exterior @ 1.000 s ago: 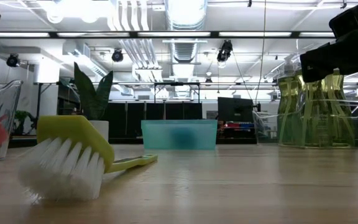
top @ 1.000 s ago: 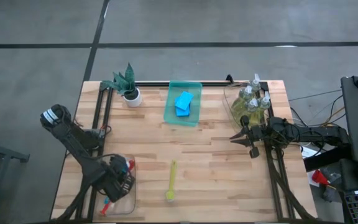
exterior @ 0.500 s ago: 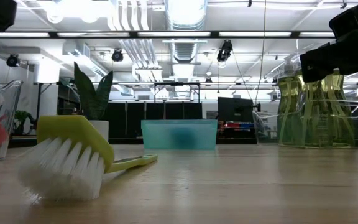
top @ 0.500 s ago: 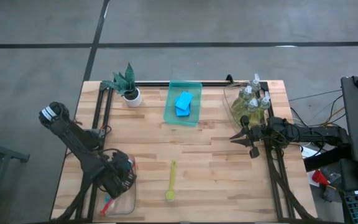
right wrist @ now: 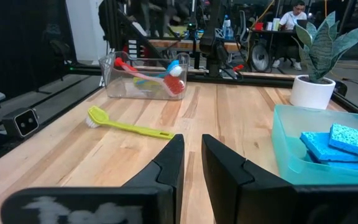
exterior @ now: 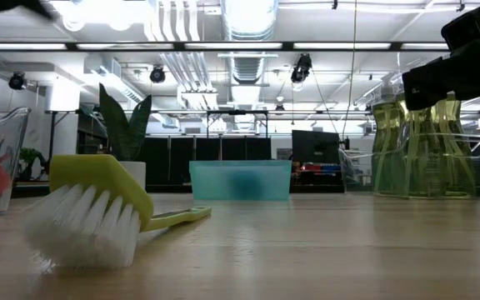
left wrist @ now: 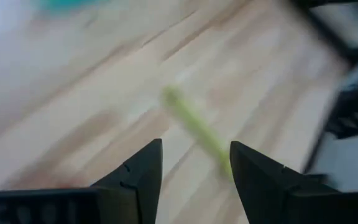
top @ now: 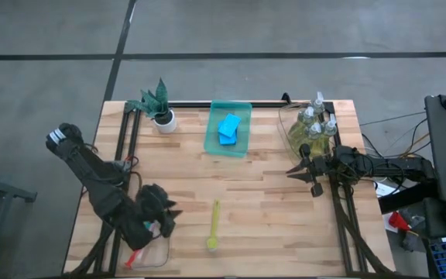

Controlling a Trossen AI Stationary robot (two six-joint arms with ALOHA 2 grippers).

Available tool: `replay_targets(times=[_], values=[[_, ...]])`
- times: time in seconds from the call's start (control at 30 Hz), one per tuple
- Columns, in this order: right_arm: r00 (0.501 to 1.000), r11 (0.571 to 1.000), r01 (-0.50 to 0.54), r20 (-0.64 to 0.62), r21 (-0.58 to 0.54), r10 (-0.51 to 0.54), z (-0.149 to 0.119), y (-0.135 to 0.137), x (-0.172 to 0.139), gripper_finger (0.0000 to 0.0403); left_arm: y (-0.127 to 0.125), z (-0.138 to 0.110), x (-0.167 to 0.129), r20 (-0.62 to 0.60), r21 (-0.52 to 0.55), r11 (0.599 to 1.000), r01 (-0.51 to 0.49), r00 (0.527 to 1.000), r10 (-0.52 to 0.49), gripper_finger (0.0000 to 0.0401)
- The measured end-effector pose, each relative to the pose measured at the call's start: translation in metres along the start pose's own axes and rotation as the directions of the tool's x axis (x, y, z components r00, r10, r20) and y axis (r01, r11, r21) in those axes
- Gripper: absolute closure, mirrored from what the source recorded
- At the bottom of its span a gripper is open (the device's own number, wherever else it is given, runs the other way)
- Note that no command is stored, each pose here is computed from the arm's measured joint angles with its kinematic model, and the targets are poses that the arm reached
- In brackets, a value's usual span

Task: Pick & Place Kitchen Sink Supplies
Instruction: Put the green dish brush into the bottom transparent bin

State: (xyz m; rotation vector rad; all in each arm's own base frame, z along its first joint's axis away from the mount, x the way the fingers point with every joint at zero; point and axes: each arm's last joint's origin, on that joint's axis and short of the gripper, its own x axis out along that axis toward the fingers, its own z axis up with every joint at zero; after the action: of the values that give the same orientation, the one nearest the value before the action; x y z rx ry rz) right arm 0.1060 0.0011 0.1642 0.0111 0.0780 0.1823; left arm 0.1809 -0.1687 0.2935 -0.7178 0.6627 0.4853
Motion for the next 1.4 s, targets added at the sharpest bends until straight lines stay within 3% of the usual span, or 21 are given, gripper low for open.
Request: replay_targets(times=[0.1, 0.17, 0.3, 0.37, 0.47, 0.63, 0.67, 0.7, 0.73, 0.8, 0.9, 1.0, 1.03, 1.1, 1.27, 1.4], values=[[1.000, 1.000, 0.000, 0.000, 0.000, 0.000, 0.000, 0.000, 0.000, 0.0351, -0.020, 0.005, 0.001, 0.096, 0.208, 0.971, 0.120, 0.985, -0.142, 0.0224], [1.000, 1.000, 0.000, 0.000, 0.000, 0.000, 0.000, 0.000, 0.000, 0.0351, -0.034, 0.005, 0.003, 0.121, 0.390, 0.904, 0.173, 0.964, -0.237, 0.0225], [1.000, 1.000, 0.000, -0.001, 0.000, 0.000, 0.000, 0.000, 0.000, 0.0351, -0.052, 0.003, 0.013, 0.113, 0.567, 0.794, 0.218, 0.935, -0.337, 0.0227], [1.000, 1.000, 0.000, 0.000, 0.000, 0.000, 0.000, 0.000, 0.000, 0.0351, -0.055, 0.001, 0.022, 0.082, 0.665, 0.720, 0.199, 0.939, -0.335, 0.0227], [1.000, 1.000, 0.000, 0.000, 0.000, 0.000, 0.000, 0.000, 0.000, 0.0351, -0.054, -0.001, 0.039, 0.075, 0.758, 0.639, 0.131, 0.956, -0.285, 0.0229], [1.000, 1.000, 0.000, 0.000, 0.000, 0.000, 0.000, 0.000, 0.000, 0.0351, -0.053, 0.002, 0.069, 0.067, 0.843, 0.535, 0.057, 0.976, -0.209, 0.0239], [1.000, 1.000, 0.000, 0.000, 0.000, 0.000, 0.000, 0.000, 0.000, 0.0351, -0.053, 0.003, 0.076, 0.051, 0.846, 0.529, 0.062, 0.979, -0.197, 0.0241], [1.000, 1.000, 0.000, 0.000, 0.000, 0.000, 0.000, 0.000, 0.000, 0.0351, -0.053, 0.005, 0.082, 0.039, 0.839, 0.539, 0.071, 0.981, -0.190, 0.0244], [1.000, 1.000, 0.000, 0.000, 0.000, 0.000, 0.000, 0.000, 0.000, 0.0351, -0.053, 0.007, 0.088, 0.033, 0.814, 0.575, 0.081, 0.982, -0.186, 0.0246], [1.000, 1.000, 0.000, 0.000, 0.000, 0.000, 0.000, 0.000, 0.000, 0.0351, -0.052, 0.014, 0.100, 0.014, 0.708, 0.696, 0.116, 0.984, -0.178, 0.0250], [1.000, 1.000, 0.000, 0.000, 0.000, 0.000, 0.000, 0.000, 0.000, 0.0351, -0.049, 0.025, 0.119, -0.092, 0.466, 0.862, 0.198, 0.980, -0.175, 0.0257], [1.000, 1.000, 0.000, 0.000, 0.000, 0.000, 0.000, 0.000, 0.000, 0.0351, -0.042, 0.031, 0.140, -0.213, 0.145, 0.970, 0.195, 0.964, -0.161, 0.0263], [1.000, 1.000, 0.000, 0.000, 0.000, 0.000, 0.000, 0.000, 0.000, 0.0351, -0.039, 0.030, 0.146, -0.272, 0.057, 0.982, 0.180, 0.949, -0.158, 0.0265], [1.000, 1.000, 0.000, 0.000, 0.000, 0.000, 0.000, 0.000, 0.000, 0.0351, -0.035, 0.026, 0.158, -0.385, -0.010, 0.986, 0.169, 0.909, -0.159, 0.0269], [1.000, 1.000, 0.000, 0.000, 0.000, 0.000, 0.000, 0.000, 0.000, 0.0351, -0.029, 0.016, 0.182, -0.485, -0.033, 0.991, 0.128, 0.865, -0.127, 0.0275], [1.000, 1.000, 0.000, 0.000, 0.000, 0.000, 0.000, 0.000, 0.000, 0.0351, -0.029, 0.013, 0.195, -0.492, -0.036, 0.994, 0.099, 0.864, -0.104, 0.0275]])
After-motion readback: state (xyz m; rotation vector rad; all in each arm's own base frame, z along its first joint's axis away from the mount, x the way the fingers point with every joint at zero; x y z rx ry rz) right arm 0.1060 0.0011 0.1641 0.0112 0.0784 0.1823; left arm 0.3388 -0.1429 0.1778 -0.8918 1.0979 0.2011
